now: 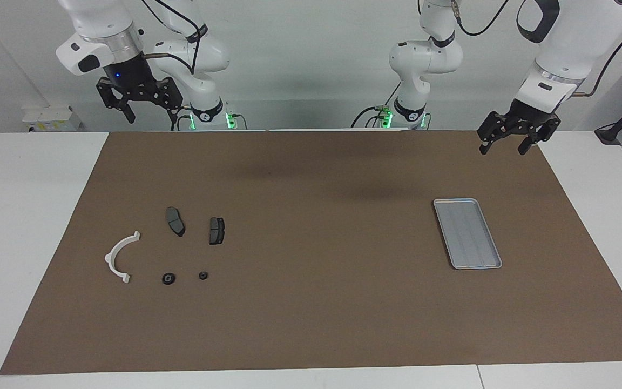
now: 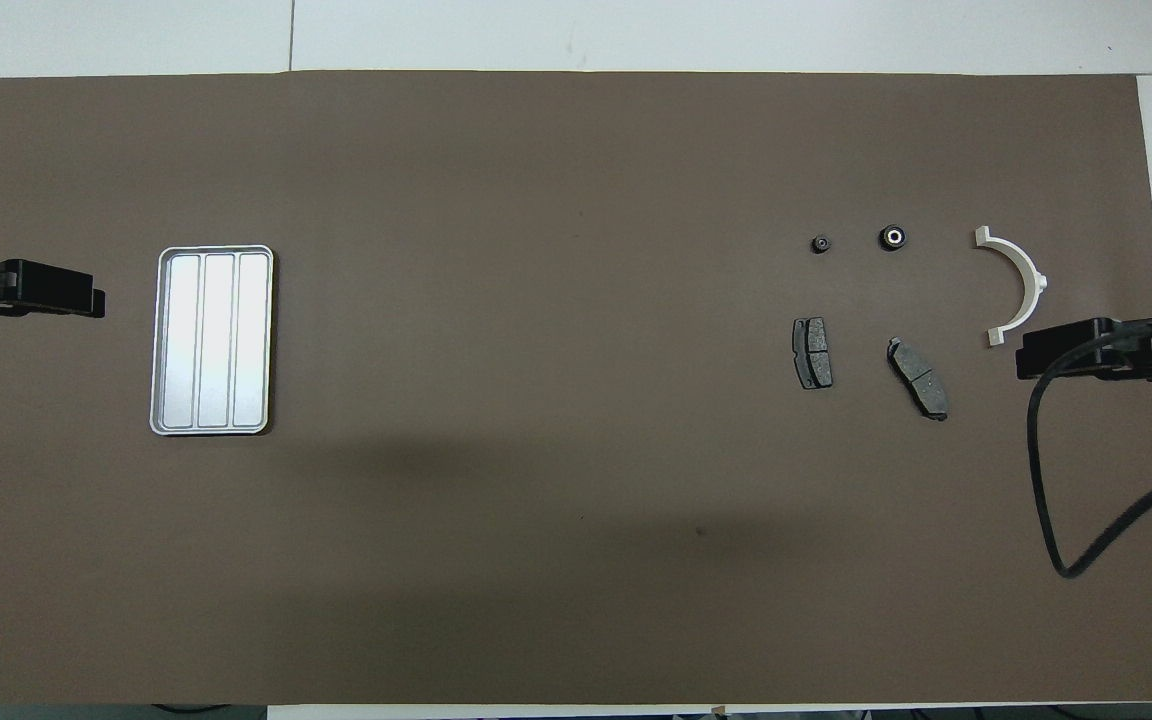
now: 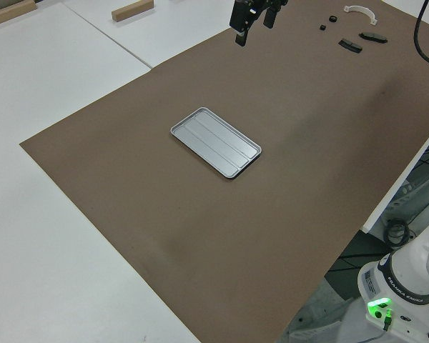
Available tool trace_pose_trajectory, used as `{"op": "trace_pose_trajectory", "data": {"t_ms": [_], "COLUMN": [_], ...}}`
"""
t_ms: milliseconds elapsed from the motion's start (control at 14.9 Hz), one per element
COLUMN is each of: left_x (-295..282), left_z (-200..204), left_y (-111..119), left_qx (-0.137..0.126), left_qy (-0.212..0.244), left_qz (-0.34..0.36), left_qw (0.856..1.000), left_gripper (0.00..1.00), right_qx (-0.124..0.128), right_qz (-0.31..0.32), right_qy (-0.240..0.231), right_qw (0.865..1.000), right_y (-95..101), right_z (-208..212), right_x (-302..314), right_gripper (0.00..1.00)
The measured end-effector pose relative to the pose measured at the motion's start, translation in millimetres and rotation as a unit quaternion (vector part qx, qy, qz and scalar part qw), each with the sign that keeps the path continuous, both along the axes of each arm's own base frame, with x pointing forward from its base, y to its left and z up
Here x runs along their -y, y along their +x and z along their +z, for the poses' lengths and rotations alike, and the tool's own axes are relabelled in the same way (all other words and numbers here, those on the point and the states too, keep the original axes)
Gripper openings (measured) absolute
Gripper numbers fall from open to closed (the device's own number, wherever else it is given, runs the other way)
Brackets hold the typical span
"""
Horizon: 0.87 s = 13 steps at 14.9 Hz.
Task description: Place bearing gear from tray to pile
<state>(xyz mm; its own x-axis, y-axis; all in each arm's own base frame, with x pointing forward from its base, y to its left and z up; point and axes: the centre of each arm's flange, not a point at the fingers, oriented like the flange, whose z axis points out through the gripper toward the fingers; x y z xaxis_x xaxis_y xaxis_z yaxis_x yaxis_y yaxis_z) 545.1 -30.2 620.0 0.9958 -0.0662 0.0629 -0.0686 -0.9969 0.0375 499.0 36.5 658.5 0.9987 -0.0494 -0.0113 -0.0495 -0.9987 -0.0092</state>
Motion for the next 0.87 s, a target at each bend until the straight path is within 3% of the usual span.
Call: {"op": "trace_pose_trajectory", "data": {"t_ms": [874], "left_x": [-0.3], "left_z": [-1.6], "left_y": [-1.7], "left_qx": [-0.008], "left_qy": [0.0], "left_qz": [0.0], "left_qw": [1.0], "left_gripper": [1.0], "right_qx": [0.001], "right_qz": [-0.001], "right_qy": [-0.007], "right_qw": [1.0], "right_y": [0.2], "right_z": [0.0], "right_x": [1.8], "right_gripper": [1.0]}}
